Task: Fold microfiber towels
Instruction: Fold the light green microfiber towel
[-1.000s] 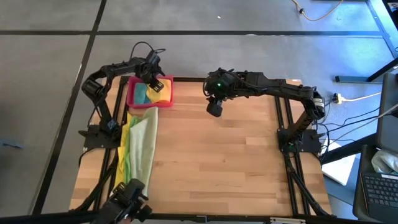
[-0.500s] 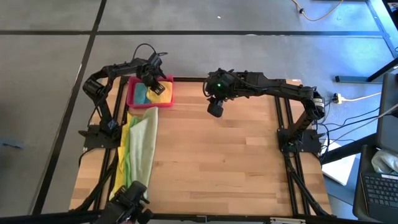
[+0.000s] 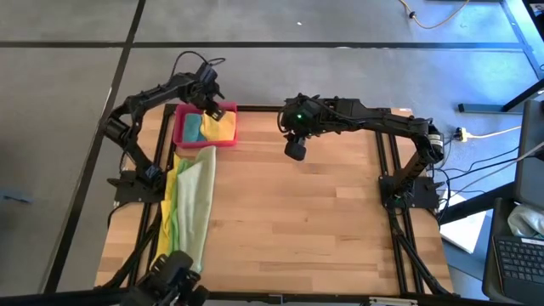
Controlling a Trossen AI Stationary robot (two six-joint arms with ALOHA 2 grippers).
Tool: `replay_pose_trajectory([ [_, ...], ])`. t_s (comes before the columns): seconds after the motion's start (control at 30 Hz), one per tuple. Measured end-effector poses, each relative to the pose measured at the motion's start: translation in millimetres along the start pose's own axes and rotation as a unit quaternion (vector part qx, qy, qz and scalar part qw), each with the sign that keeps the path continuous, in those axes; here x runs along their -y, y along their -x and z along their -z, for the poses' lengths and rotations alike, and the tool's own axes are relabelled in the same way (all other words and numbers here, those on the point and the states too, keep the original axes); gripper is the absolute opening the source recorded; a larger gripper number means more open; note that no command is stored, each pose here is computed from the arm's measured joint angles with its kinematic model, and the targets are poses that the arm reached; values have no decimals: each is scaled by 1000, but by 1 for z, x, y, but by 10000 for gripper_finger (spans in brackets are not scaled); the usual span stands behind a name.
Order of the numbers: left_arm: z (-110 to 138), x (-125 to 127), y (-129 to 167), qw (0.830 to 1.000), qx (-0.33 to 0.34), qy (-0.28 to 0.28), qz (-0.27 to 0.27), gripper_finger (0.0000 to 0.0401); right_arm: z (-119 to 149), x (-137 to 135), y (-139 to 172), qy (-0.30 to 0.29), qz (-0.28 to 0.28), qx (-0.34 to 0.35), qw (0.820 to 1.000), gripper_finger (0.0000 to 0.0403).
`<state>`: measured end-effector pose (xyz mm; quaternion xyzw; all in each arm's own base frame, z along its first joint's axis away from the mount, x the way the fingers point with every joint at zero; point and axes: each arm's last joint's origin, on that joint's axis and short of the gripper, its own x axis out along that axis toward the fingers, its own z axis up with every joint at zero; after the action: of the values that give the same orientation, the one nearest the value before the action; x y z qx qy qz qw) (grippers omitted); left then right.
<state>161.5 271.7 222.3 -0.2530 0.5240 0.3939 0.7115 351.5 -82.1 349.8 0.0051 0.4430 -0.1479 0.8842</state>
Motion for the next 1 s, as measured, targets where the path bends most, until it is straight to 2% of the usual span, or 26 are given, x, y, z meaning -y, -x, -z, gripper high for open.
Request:
replay_pose_trajectory([
  [0.17,3,14,35,998,56,17,20,116,0,0,0,3,0,1,1000,143],
  [0.33,19,29,85,992,115,40,34,116,5,7,0,22,-3,-22,1000,143],
  [0.5,37,45,117,988,151,40,8,116,9,26,-3,1,-28,-36,999,143],
  [0.73,51,65,132,985,161,59,18,116,12,42,-3,-4,-66,-34,997,143],
  [0.9,53,82,132,985,160,57,26,116,12,45,-3,6,-97,-29,995,143],
  [1.0,55,89,134,982,166,79,28,116,13,44,-3,6,-104,-32,994,143],
])
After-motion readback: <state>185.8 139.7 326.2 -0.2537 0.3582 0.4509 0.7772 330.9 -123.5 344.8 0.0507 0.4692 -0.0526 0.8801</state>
